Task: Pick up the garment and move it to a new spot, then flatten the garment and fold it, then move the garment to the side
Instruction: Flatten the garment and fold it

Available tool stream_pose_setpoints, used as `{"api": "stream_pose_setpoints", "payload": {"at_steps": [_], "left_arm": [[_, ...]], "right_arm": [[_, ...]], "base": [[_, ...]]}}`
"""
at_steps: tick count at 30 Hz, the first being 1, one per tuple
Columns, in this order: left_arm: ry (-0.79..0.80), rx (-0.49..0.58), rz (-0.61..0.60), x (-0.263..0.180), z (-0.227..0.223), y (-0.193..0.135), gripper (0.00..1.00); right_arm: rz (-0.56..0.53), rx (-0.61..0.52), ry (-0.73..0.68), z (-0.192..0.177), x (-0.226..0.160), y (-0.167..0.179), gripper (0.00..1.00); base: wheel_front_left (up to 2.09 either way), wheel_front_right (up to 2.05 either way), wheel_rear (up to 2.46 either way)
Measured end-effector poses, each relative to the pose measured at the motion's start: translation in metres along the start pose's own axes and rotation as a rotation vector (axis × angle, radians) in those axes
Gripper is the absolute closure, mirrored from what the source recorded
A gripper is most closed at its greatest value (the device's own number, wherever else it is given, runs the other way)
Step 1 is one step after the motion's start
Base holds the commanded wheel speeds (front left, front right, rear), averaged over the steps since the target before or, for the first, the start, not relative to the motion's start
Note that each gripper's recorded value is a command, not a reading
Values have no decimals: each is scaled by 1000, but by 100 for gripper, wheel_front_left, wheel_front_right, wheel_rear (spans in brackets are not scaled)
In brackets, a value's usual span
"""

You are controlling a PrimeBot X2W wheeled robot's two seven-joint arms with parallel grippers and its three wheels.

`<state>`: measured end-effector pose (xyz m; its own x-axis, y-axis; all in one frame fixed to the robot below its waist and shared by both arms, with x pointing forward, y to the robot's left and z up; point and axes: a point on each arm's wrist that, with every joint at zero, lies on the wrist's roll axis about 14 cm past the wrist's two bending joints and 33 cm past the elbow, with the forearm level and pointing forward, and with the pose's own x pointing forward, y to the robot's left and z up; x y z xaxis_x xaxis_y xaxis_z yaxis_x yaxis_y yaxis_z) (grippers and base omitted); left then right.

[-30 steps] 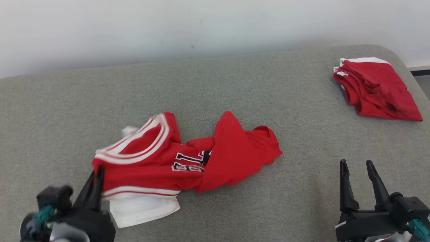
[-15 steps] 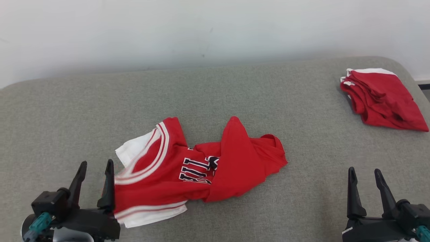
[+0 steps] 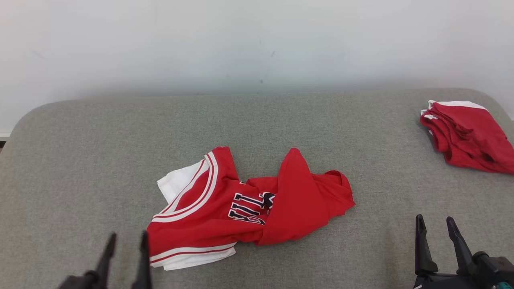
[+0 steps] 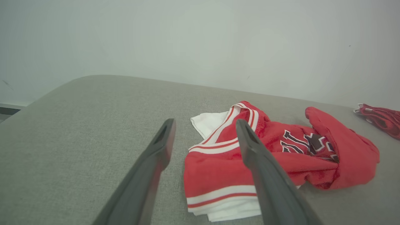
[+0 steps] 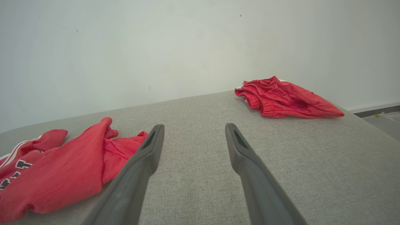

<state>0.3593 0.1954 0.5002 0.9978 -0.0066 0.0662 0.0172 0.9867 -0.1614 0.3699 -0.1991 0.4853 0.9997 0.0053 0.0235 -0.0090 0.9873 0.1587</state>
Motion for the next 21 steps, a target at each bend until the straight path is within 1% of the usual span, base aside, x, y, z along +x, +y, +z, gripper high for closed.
{"api": "stream_pose_setpoints", "payload": {"at_steps": [3, 7, 12, 16, 21], "left_arm": [[90, -10, -40, -11, -29, -14, 0], [175, -28, -64, -18, -55, -24, 0], [289, -44, -60, -25, -90, -25, 0], [337, -49, -56, -21, -104, -24, 0], [346, -52, -55, -10, -108, -25, 0]], "right_arm": [[-2, -3, 3, -1, -1, -2, 0], [-5, -6, 9, -2, -1, -3, 0], [-17, -6, 19, -5, -3, -7, 0], [-43, -7, 25, -7, -5, -16, 0], [-65, -10, 34, -10, -8, -23, 0]], "base": [[0, 0, 0], [0, 0, 0], [0, 0, 0], [0, 0, 0], [0, 0, 0]]}}
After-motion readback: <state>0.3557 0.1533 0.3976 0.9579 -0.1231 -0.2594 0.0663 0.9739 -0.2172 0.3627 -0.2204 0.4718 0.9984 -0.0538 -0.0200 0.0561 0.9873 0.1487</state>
